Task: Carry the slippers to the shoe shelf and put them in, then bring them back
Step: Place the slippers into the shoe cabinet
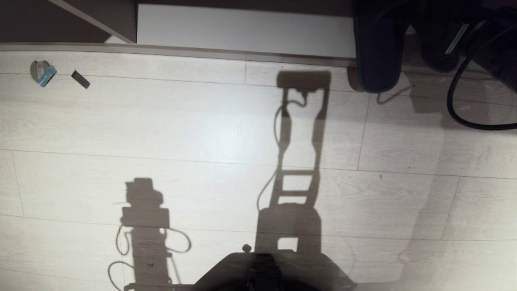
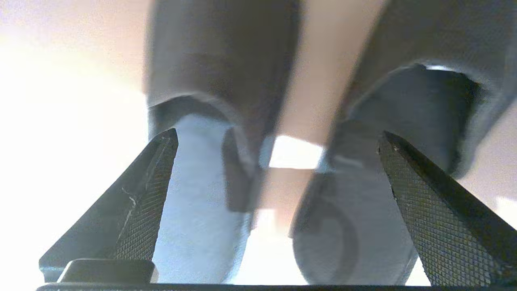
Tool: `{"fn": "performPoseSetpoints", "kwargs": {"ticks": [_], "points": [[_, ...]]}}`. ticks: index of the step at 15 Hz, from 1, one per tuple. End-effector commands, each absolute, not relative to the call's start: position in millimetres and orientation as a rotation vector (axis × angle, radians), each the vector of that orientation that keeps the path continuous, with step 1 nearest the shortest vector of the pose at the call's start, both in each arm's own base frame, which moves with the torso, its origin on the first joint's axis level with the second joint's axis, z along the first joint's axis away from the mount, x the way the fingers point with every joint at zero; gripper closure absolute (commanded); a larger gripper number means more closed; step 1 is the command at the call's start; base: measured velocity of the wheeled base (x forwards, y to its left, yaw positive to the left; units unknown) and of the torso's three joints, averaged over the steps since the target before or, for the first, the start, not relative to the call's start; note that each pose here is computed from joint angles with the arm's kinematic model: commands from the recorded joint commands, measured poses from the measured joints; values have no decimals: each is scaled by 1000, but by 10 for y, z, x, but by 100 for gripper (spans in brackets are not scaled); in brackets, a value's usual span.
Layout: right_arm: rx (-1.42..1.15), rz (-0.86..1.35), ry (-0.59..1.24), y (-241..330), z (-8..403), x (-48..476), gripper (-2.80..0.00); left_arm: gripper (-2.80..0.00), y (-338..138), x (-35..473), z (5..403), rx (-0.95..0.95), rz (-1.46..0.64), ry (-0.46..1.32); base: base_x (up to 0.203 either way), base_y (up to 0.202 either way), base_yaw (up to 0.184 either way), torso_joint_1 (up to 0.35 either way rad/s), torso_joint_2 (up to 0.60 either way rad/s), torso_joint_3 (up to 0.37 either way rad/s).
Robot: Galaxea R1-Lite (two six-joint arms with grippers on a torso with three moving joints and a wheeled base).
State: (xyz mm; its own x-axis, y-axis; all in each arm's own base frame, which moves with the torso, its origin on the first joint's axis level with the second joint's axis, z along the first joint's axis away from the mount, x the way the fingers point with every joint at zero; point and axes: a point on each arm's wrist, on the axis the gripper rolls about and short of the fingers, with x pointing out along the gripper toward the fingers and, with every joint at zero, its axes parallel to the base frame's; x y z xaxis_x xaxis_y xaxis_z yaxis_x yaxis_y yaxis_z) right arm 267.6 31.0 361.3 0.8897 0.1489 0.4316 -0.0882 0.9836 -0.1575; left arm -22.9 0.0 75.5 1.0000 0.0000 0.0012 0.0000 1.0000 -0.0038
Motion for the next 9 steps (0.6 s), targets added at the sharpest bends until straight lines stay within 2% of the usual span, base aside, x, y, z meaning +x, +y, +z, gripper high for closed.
{"fn": "performPoseSetpoints", "kwargs": {"ticks": [1,4,5,9], "points": [[-145,186,-466,344,3601,2587,-280,0,0,-229,756,-5,0,-3,0,0,0,0,0,0],[-121,383,-448,562,3518,2618,-280,0,0,-229,754,-5,0,-2,0,0,0,0,0,0],[-103,433,-451,699,3539,2620,0,0,0,-229,754,-5,0,-2,0,0,0,0,0,0],[-66,387,-381,1058,3551,2850,0,0,0,-229,756,-5,0,-2,0,0,0,0,0,0]]}}
